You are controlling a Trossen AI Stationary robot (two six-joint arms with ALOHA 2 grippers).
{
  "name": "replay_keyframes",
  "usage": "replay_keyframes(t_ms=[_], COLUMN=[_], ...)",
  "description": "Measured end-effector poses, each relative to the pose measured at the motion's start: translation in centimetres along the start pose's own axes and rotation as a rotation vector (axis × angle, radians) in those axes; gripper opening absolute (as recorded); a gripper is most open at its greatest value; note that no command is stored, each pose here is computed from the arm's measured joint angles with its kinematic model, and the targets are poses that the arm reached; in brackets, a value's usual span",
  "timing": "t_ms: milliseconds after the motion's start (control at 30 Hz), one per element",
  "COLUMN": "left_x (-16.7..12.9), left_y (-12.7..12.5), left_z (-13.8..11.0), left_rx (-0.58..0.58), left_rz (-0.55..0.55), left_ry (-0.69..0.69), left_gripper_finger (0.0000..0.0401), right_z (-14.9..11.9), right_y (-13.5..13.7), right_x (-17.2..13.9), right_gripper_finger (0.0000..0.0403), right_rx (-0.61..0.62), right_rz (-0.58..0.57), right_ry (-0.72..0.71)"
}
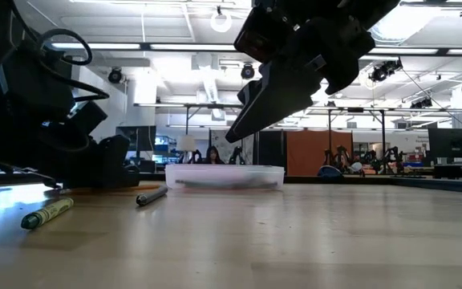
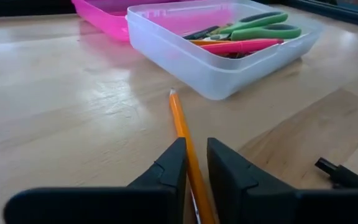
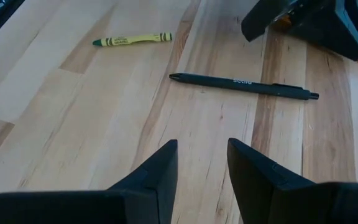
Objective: Pick & place school supplies into a supply box
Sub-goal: Put the orange pencil into the pink supply box
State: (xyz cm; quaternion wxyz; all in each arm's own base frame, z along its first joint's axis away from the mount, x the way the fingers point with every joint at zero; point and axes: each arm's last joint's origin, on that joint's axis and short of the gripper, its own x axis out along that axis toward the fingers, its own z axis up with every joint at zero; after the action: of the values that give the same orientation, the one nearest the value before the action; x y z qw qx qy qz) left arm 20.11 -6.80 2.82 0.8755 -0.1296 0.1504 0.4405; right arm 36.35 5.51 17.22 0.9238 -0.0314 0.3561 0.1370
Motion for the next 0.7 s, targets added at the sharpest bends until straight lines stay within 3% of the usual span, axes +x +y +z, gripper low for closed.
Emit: replay_keyframes(t_ms=[233, 567, 700], left_x=[-0.1, 0.0, 0.1], left_y=[-0.1, -0.8, -1.3], left_z=[0.1, 0.2, 0.3], left_rx=[-0.022, -0.027, 0.001], left_rz=[0.000, -0.011, -0.021], left_ry=[-0.007, -0.008, 0.003], left_gripper_finger=[0.0012, 0.0012, 0.0043], right_z=[0.0, 0.0, 0.0], right_y=[0.0, 0.0, 0.0], right_x=[0.0, 0.0, 0.0], right_gripper_finger=[0.0119, 0.0119, 0.0119], right_rx=[-0.023, -0.016, -0.013], right_rz=[0.000, 0.000, 0.000], right_ry=[-0.001, -0.001, -0.001])
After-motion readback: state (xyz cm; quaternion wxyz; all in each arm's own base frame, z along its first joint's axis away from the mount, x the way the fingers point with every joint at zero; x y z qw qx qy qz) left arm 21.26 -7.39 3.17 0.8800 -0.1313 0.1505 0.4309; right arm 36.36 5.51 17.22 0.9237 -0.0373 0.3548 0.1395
